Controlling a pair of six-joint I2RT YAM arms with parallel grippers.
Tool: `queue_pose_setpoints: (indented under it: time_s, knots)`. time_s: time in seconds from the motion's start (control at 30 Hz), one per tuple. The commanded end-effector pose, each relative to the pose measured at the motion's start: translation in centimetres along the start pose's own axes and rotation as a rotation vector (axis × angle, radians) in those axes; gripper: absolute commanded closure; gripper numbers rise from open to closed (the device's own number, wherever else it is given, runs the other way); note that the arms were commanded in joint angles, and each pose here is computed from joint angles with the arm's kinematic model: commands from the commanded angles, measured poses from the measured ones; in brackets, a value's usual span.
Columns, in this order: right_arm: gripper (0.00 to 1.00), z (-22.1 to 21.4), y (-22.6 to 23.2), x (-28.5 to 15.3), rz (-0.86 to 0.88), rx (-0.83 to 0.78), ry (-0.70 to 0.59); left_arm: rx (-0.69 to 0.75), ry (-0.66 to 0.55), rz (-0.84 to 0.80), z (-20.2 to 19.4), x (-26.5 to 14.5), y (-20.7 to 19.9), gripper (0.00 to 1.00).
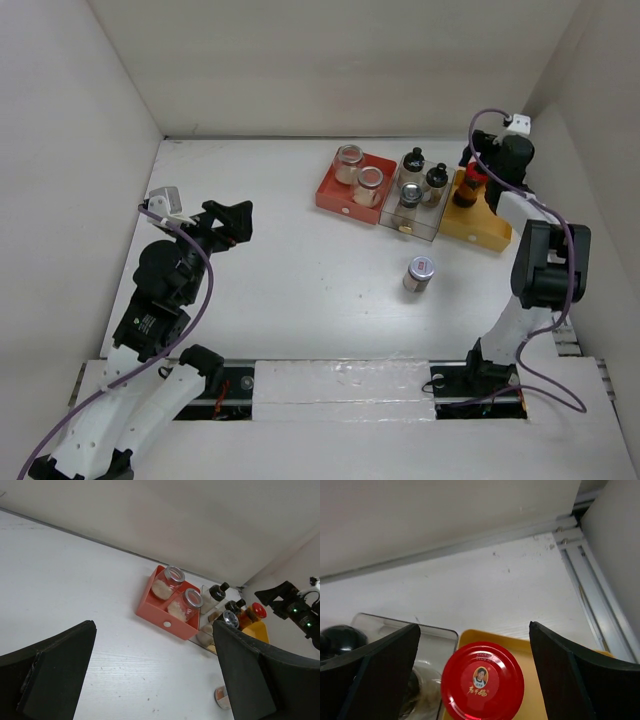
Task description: Organize the condiment bottles
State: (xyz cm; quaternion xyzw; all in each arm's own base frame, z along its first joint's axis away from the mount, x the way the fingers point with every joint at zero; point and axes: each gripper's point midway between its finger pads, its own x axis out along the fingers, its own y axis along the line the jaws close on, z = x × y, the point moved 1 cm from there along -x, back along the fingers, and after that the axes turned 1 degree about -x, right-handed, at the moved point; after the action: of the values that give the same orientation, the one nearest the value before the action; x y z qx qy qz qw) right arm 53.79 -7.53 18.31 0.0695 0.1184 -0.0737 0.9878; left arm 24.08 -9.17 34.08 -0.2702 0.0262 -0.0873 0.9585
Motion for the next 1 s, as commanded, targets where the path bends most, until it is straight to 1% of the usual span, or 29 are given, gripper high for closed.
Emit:
queue_pose_setpoints:
  time_s: [0.0,0.03,0.1,0.13,0.17,0.2,0.23,0.27,0.3,0.33,0.37,0.4,0.43,0.47,0.5,0.53,0.57,0.6,0.63,0.67,0.73,0.77,0.8,0.9,0.97]
  knots:
    - [0.04,8.9,1.7,-3.7,0.043,0.002,-0.226,-0.005,-0.058,-0.034,1.9,0.0,-1.0,0.01]
    - [0.04,11.1,2.0,-5.8,0.049,0.001,-0.279,-0.008,-0.066,-0.038,2.1,-0.2,-1.1,0.01]
    - [0.04,11.2,4.1,-8.1,0.083,-0.002,-0.278,-0.008,-0.066,-0.038,2.1,-0.2,-1.1,0.01]
    - [0.07,9.0,4.7,-9.2,0.098,0.012,-0.233,-0.008,-0.066,-0.038,2.1,-0.2,-1.1,0.01]
    - [0.13,10.0,6.0,-12.1,0.131,0.031,-0.267,-0.008,-0.066,-0.038,2.1,-0.2,-1.1,0.01]
    - [0.31,9.0,6.7,-13.5,0.132,0.046,-0.263,-0.010,-0.075,-0.043,2.3,-0.5,-1.2,0.01]
    - [0.77,4.4,8.5,-14.9,0.164,0.050,-0.187,-0.014,-0.085,-0.049,2.6,-0.8,-1.2,0.01]
    - [0.91,4.9,9.3,-17.7,0.183,0.088,-0.231,-0.015,-0.092,-0.038,2.7,-0.8,-1.0,0.02]
    - [0.96,3.8,10.0,-18.9,0.196,0.088,-0.230,-0.017,-0.099,-0.042,3.0,-1.0,-1.1,0.02]
    - [0.93,2.1,11.6,-20.1,0.234,0.077,-0.196,-0.017,-0.093,-0.053,2.9,-1.0,-1.3,0.04]
    - [0.86,0.8,12.0,-21.0,0.249,0.064,-0.154,-0.014,-0.081,-0.056,2.4,-0.9,-1.2,0.05]
    - [0.72,-1.4,11.6,-22.3,0.247,0.024,-0.064,-0.013,-0.076,-0.064,2.3,-1.0,-1.3,0.06]
    - [0.54,-2.6,11.9,-23.1,0.265,-0.002,-0.013,-0.013,-0.076,-0.064,2.3,-1.0,-1.3,0.07]
    - [0.26,-3.9,12.3,-24.1,0.284,-0.022,0.039,-0.013,-0.071,-0.073,2.2,-1.0,-1.5,0.09]
    - [0.16,-4.7,12.0,-25.3,0.288,-0.046,0.076,-0.013,-0.071,-0.073,2.2,-1.0,-1.5,0.16]
    - [0.09,-7.1,11.3,-26.4,0.276,-0.070,0.182,-0.013,-0.071,-0.073,2.2,-1.0,-1.5,0.20]
    - [0.03,-7.7,11.5,-27.1,0.290,-0.083,0.205,-0.012,-0.066,-0.081,2.2,-1.0,-1.6,0.24]
    - [0.00,-8.9,11.3,-27.7,0.294,-0.077,0.247,-0.014,-0.074,-0.086,2.3,-1.0,-1.7,0.27]
    - [0.00,-10.9,11.1,-28.5,0.297,-0.087,0.327,-0.014,-0.074,-0.086,2.3,-1.0,-1.7,0.32]
    - [0.00,-11.4,11.5,-29.0,0.329,-0.075,0.360,-0.014,-0.074,-0.086,2.3,-1.0,-1.7,0.32]
    - [0.00,-13.4,11.6,-29.5,0.341,-0.101,0.435,-0.014,-0.074,-0.086,2.3,-1.0,-1.7,0.32]
    - [0.00,-14.1,11.9,-29.9,0.362,-0.109,0.469,-0.014,-0.074,-0.086,2.3,-1.0,-1.7,0.31]
    - [0.00,-14.3,12.7,-30.0,0.393,-0.117,0.474,-0.015,-0.078,-0.078,2.4,-1.0,-1.6,0.28]
    - [0.00,-15.7,13.5,-30.0,0.416,-0.156,0.521,-0.015,-0.078,-0.078,2.4,-1.0,-1.6,0.21]
    - [0.00,-16.5,13.9,-29.9,0.420,-0.177,0.546,-0.015,-0.078,-0.078,2.4,-1.0,-1.6,0.18]
